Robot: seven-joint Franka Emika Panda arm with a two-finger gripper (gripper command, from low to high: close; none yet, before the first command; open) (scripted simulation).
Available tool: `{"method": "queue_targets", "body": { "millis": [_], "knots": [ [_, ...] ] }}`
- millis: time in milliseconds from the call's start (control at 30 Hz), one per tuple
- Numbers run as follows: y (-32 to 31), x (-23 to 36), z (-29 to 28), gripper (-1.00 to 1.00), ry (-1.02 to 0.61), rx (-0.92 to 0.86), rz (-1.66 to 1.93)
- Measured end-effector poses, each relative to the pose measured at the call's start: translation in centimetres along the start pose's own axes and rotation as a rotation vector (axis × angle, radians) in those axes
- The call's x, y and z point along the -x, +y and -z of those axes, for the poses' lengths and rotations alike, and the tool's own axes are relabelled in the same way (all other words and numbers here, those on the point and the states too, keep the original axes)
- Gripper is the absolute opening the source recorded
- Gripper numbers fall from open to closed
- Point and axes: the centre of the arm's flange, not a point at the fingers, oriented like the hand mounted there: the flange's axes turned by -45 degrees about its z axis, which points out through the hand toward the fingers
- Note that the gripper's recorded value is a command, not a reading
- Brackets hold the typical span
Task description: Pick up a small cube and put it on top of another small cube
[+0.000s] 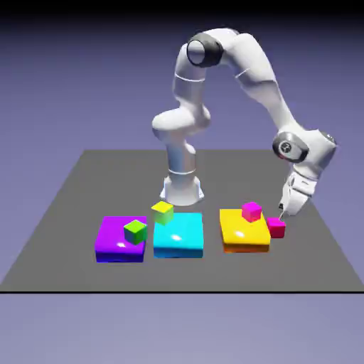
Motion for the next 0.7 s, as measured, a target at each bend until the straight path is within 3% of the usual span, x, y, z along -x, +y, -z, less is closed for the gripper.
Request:
{"method": "queue_targets", "body": {
  "millis": [100, 200, 233, 300, 433, 700],
  "knots": [
    [-3.1, -2.4, -1.1, 0.0, -0.088, 0.022, 0.105],
    [-3.0, -2.9, -7.0, 0.0, -0.088, 0.022, 0.104],
    [-3.0, -3.0, -7.8, -1.0, -0.088, 0.022, 0.105],
    [-3.0, -3.0, -7.8, -1.0, -0.088, 0.02, 0.105],
    [-1.2, -1.4, -1.3, -1.0, -0.093, 0.003, 0.07],
    [18.5, 18.9, -6.8, -1.0, -0.138, -0.247, -0.389]
  ]
}}
